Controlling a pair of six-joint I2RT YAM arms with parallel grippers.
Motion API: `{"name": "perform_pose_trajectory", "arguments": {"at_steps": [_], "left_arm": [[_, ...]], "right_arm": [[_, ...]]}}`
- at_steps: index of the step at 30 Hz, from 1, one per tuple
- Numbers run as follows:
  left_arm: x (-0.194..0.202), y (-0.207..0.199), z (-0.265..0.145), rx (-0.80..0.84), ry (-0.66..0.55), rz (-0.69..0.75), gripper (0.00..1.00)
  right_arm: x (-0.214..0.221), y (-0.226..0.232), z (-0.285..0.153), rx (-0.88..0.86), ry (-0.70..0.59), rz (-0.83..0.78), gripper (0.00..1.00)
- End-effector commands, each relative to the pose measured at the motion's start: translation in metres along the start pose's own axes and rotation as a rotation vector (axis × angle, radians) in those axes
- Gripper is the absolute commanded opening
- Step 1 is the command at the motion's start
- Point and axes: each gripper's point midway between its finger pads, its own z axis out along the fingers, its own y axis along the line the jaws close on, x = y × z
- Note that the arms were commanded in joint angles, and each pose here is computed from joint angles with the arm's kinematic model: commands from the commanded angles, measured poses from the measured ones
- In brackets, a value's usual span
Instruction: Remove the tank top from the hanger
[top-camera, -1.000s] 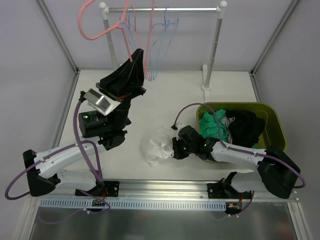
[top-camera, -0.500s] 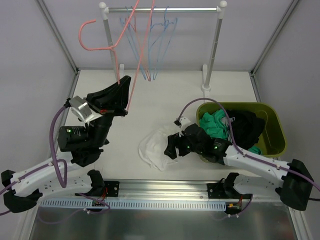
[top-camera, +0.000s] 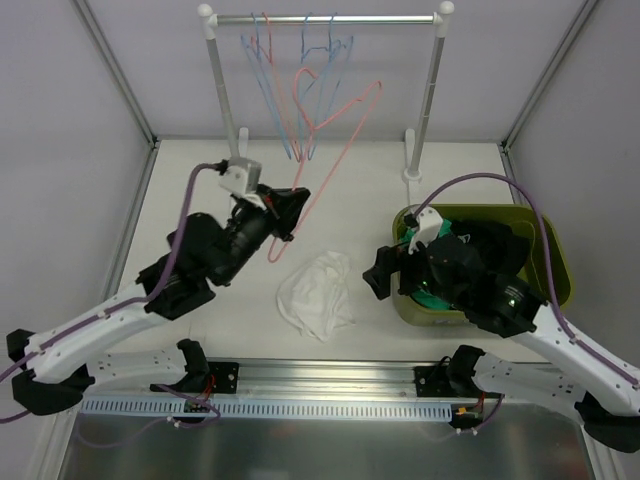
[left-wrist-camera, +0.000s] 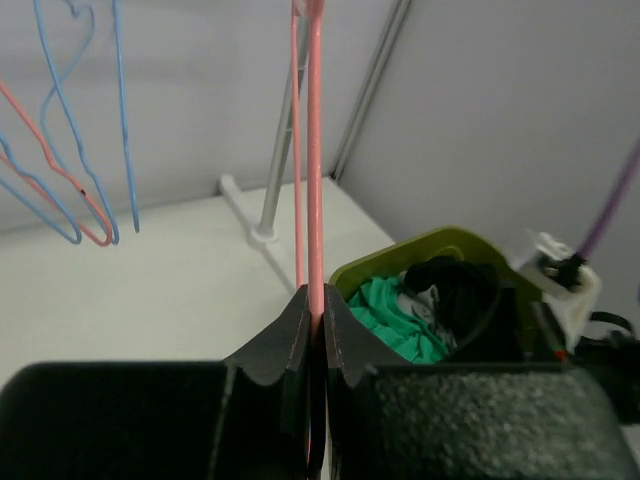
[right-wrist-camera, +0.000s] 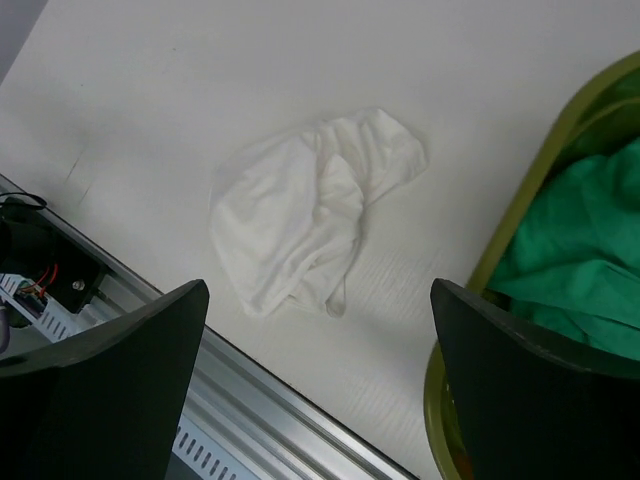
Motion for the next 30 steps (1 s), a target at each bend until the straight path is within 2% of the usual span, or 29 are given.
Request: {"name": "perform_pose_trajectory", "arguments": {"at_steps": [1, 2, 3, 4, 6, 7, 8, 9, 10, 12, 13, 17, 18, 19, 22, 26, 30], "left_arm": [[0.004, 0.007, 0.031, -0.147, 0.065, 0.004, 0.00], [0.005, 0.014, 0.040, -0.185, 0.072, 0.014, 0.00], [0.026, 0.012, 0.061, -0.179, 0.132, 0.029, 0.00], [0.004, 0.008, 0.075, -0.174, 0.102, -0.005, 0.00], [0.031, 0.032, 0.108, -0.266, 0.199, 0.017, 0.00], [0.007, 0.026, 0.122, -0.249, 0.164, 0.002, 0.00], [0.032, 0.032, 0.141, -0.271, 0.221, 0.043, 0.00], [0.027, 0.038, 0.152, -0.284, 0.212, 0.055, 0.00], [0.005, 0.038, 0.164, -0.305, 0.161, 0.051, 0.00], [0.023, 0.058, 0.191, -0.351, 0.195, 0.072, 0.00], [0.004, 0.057, 0.201, -0.352, 0.152, 0.058, 0.00], [-0.006, 0.063, 0.244, -0.340, 0.102, 0.120, 0.00], [0.013, 0.069, 0.260, -0.351, 0.120, 0.135, 0.00], [-0.008, 0.068, 0.267, -0.345, 0.066, 0.134, 0.00], [0.001, 0.080, 0.285, -0.369, 0.048, 0.139, 0.00], [0.020, 0.103, 0.292, -0.376, 0.080, 0.112, 0.00], [0.045, 0.100, 0.292, -0.334, 0.144, 0.117, 0.00]], "right_arm": [[0.000, -0.026, -0.030, 0.092, -0.011, -0.017, 0.99], [-0.003, -0.027, -0.036, 0.092, -0.029, -0.006, 0.99], [-0.005, -0.029, -0.041, 0.094, -0.046, 0.000, 1.00], [-0.006, -0.030, -0.046, 0.089, -0.059, 0.005, 1.00], [-0.010, -0.029, -0.058, 0.060, -0.098, 0.027, 0.99], [-0.011, -0.028, -0.062, 0.048, -0.111, 0.035, 0.99], [-0.011, -0.027, -0.069, 0.025, -0.130, 0.041, 1.00], [-0.012, -0.027, -0.073, 0.017, -0.141, 0.046, 1.00], [-0.012, -0.028, -0.076, 0.010, -0.151, 0.054, 1.00], [-0.013, -0.029, -0.084, -0.004, -0.179, 0.068, 1.00], [-0.013, -0.029, -0.086, -0.008, -0.189, 0.070, 0.99], [-0.008, -0.031, -0.088, -0.019, -0.193, 0.060, 0.99], [-0.006, -0.031, -0.087, -0.020, -0.191, 0.058, 1.00], [-0.003, -0.032, -0.085, -0.019, -0.182, 0.054, 0.99], [0.003, -0.029, -0.083, -0.036, -0.163, 0.053, 0.99], [0.014, -0.029, -0.077, -0.047, -0.142, 0.054, 0.99], [0.015, -0.030, -0.072, -0.041, -0.146, 0.041, 1.00]]}}
